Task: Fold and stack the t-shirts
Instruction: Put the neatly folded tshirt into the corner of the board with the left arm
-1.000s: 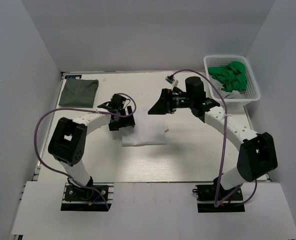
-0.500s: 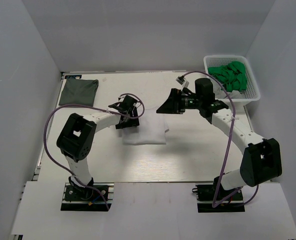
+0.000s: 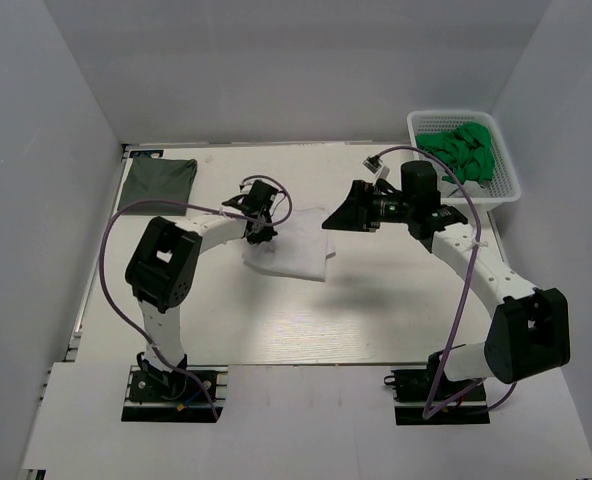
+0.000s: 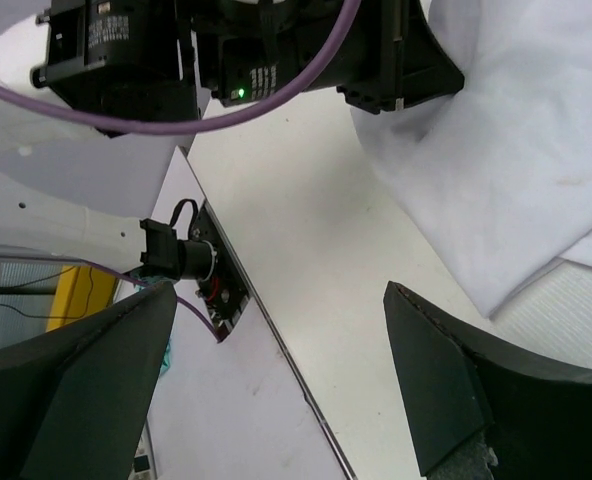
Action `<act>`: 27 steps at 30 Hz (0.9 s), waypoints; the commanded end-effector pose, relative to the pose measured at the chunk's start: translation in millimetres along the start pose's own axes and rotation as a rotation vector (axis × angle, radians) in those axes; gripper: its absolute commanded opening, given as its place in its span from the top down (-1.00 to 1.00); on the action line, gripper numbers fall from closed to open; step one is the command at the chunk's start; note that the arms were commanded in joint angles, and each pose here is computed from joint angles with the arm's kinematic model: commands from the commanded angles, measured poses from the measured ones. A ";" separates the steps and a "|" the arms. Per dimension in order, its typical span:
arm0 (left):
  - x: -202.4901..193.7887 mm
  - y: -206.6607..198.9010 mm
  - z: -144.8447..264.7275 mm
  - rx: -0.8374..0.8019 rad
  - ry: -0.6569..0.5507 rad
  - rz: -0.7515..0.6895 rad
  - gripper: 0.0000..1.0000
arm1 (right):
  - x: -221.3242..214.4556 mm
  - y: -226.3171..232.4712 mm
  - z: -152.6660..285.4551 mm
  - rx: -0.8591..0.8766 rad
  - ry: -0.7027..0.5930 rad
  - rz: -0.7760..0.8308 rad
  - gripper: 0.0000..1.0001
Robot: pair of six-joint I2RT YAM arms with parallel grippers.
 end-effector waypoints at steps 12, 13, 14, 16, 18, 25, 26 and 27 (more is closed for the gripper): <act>58.5 43.6 39.9 0.320 -0.088 -0.338 1.00 | -1.0 1.6 15.7 -0.002 -0.025 0.048 -0.81; 64.2 46.2 43.7 0.336 -0.106 -0.387 1.00 | -0.1 2.4 16.5 -0.002 -0.028 0.053 -0.81; 69.4 46.6 43.7 0.348 -0.131 -0.402 1.00 | -0.2 1.2 16.9 -0.003 -0.026 0.055 -0.81; 83.9 58.1 53.0 0.381 -0.171 -0.412 1.00 | 0.4 0.3 17.6 -0.008 -0.023 0.056 -0.81; 96.2 66.4 58.9 0.410 -0.204 -0.449 1.00 | 2.1 1.2 18.5 -0.010 -0.029 0.068 -0.81; 139.4 101.9 81.5 0.475 -0.330 -0.470 1.00 | 8.8 -4.3 13.7 -0.013 -0.007 0.053 -0.81; 143.8 106.7 83.8 0.487 -0.329 -0.490 1.00 | 9.6 -4.6 13.4 -0.013 -0.007 0.043 -0.81; 147.7 110.2 84.2 0.495 -0.339 -0.492 1.00 | 9.6 -7.7 11.9 -0.016 -0.002 0.033 -0.81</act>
Point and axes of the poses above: each gripper's point midway between its finger pads, its own z axis back along the fingers, its own y axis along the line the jaws close on, x = y × z, the point moved 6 cm from there along z, back along the fingers, and after that the axes turned 8 degrees about -z, right-handed, at the moved point
